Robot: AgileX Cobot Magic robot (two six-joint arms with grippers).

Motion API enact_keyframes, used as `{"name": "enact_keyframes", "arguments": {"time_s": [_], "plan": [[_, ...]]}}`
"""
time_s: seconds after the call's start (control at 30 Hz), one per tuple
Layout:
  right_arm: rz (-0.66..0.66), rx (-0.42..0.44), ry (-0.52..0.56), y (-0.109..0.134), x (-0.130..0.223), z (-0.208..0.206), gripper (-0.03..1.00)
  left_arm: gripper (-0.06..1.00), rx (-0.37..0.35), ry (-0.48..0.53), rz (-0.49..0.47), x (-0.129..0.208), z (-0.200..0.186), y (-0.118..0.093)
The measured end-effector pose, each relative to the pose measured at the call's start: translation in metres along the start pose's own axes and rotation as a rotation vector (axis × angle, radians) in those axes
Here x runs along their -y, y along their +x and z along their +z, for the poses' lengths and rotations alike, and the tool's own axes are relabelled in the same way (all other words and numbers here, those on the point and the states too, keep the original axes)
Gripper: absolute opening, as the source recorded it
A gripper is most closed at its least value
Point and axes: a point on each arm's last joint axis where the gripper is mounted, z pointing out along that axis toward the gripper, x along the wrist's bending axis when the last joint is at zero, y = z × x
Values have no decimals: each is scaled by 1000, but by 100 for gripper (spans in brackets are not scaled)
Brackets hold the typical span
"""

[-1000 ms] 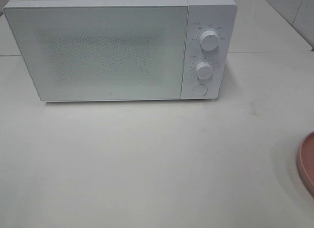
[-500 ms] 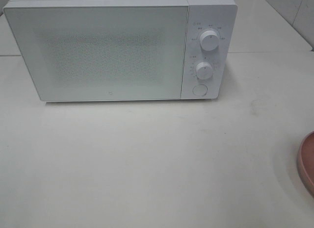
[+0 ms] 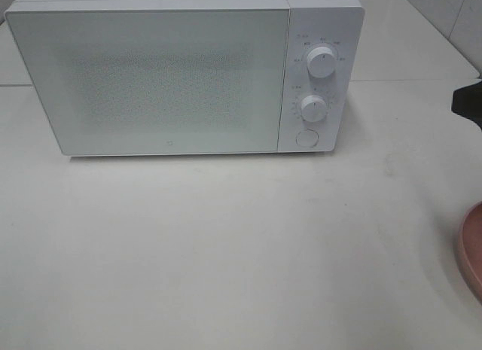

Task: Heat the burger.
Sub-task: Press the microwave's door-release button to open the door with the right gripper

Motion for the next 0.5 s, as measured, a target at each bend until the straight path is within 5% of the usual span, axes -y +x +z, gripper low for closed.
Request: {"name": "enact_keyframes", "arguments": {"time_s": [0.5], "plan": [[-25,-41,-150,0,27,54,75,99,0,0,0,0,0,0]]}}
